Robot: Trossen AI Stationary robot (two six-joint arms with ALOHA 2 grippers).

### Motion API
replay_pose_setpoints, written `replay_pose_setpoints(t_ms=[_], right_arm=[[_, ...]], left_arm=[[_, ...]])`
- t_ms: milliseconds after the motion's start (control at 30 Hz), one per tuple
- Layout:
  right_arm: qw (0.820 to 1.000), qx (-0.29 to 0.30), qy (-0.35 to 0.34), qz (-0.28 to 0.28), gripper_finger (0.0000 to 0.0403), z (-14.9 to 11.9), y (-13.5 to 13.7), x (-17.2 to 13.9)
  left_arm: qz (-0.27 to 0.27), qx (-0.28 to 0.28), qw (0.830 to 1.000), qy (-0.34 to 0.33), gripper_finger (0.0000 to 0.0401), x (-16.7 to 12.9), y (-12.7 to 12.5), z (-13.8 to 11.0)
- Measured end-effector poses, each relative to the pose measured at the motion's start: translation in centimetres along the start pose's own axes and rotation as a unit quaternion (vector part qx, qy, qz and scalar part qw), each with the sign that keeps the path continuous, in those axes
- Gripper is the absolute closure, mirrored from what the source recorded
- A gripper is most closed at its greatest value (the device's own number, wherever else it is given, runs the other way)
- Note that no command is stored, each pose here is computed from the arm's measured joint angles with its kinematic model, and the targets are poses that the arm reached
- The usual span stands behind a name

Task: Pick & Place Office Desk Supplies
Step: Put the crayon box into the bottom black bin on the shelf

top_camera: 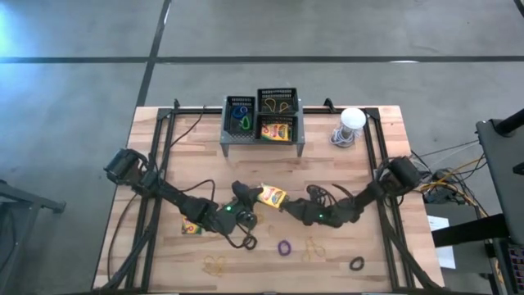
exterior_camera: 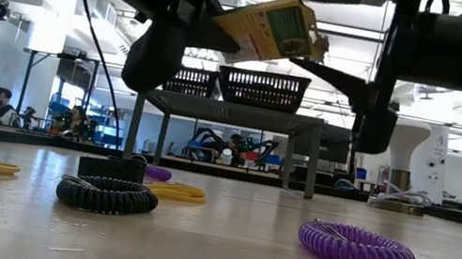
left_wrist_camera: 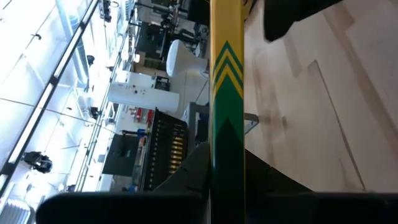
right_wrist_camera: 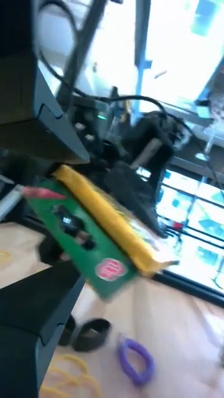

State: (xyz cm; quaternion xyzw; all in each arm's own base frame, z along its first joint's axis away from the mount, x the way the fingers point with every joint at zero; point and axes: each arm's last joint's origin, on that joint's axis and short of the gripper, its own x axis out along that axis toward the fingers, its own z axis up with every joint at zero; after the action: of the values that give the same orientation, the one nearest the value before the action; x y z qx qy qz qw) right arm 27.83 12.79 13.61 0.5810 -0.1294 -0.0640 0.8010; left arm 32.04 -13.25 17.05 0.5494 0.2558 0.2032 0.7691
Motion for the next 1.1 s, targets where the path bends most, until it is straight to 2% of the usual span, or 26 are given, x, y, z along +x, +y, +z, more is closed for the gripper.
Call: replay_pose_setpoints(t_ms=[467, 900, 1000, 1100], right_arm=[[0.999, 0.029, 0.0, 0.019, 0.0186, 1.5, 0.5, 1.1], [1.0, 0.02, -0.001, 0.006, 0.028, 1.7, 0.1, 1.4], [1.0, 0.015, 0.001, 0.001, 0.0303, 1.6, 0.0, 1.4], [1.0, 0.015, 0.0, 0.001, 0.0325, 1.7, 0.0, 1.4]], left_arm=[[-0.002, 0.002, 1.0, 0.0, 0.0357, 0.0, 0.0, 0.0], [-0.005, -0.001, 1.0, -0.006, 0.0356, 0.0, 0.0, 0.0], [-0.012, -0.013, 1.0, -0.014, 0.0343, 0.1, -0.1, 0.0], [-0.02, -0.035, 0.999, -0.021, 0.0315, 0.1, -0.2, 0.0]])
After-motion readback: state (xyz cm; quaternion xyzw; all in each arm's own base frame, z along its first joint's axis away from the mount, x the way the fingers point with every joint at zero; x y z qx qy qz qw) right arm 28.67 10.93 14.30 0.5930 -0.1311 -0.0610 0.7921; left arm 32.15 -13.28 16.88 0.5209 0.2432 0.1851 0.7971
